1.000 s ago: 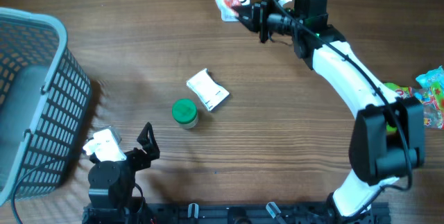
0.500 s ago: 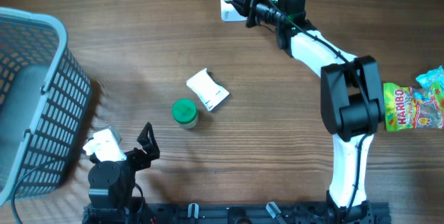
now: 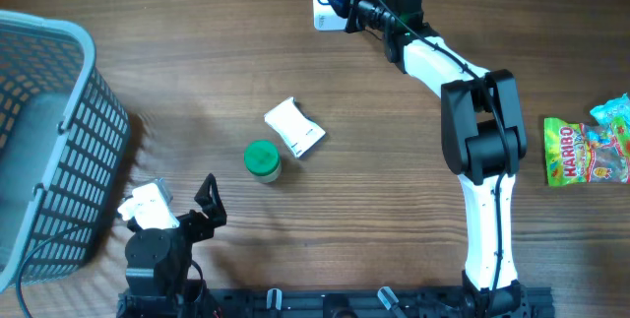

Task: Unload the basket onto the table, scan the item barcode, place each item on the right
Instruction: 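Lift the tissue pack and hold it in front of the scanner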

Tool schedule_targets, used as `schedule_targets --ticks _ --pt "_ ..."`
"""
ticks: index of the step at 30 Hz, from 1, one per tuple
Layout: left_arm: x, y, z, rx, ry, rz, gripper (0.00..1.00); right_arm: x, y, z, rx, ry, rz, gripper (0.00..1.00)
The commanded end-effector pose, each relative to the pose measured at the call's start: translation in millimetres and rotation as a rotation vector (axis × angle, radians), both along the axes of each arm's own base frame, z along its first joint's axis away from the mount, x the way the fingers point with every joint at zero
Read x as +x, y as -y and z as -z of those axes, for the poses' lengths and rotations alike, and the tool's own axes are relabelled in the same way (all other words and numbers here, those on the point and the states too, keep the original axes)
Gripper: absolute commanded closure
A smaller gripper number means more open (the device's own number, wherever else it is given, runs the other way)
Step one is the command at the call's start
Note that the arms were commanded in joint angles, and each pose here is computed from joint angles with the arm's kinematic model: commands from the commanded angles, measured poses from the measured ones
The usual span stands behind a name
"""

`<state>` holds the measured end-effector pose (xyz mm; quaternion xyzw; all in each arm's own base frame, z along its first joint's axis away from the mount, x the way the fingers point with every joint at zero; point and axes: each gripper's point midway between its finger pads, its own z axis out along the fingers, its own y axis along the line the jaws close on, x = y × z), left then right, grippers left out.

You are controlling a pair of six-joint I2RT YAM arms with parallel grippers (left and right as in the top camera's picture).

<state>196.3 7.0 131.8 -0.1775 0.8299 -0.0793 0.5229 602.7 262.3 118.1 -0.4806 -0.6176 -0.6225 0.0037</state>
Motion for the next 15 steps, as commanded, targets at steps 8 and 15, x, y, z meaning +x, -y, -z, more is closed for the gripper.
schedule_targets --ticks 8,15 --pt "0.3 2.3 -0.5 -0.010 0.006 0.010 0.00 -24.5 -16.0 -19.9 0.084 0.055 -0.234 0.96" --pt "0.3 2.3 -0.5 -0.010 0.006 0.010 0.00 -40.2 -13.0 -37.7 0.110 0.063 -0.336 0.96"
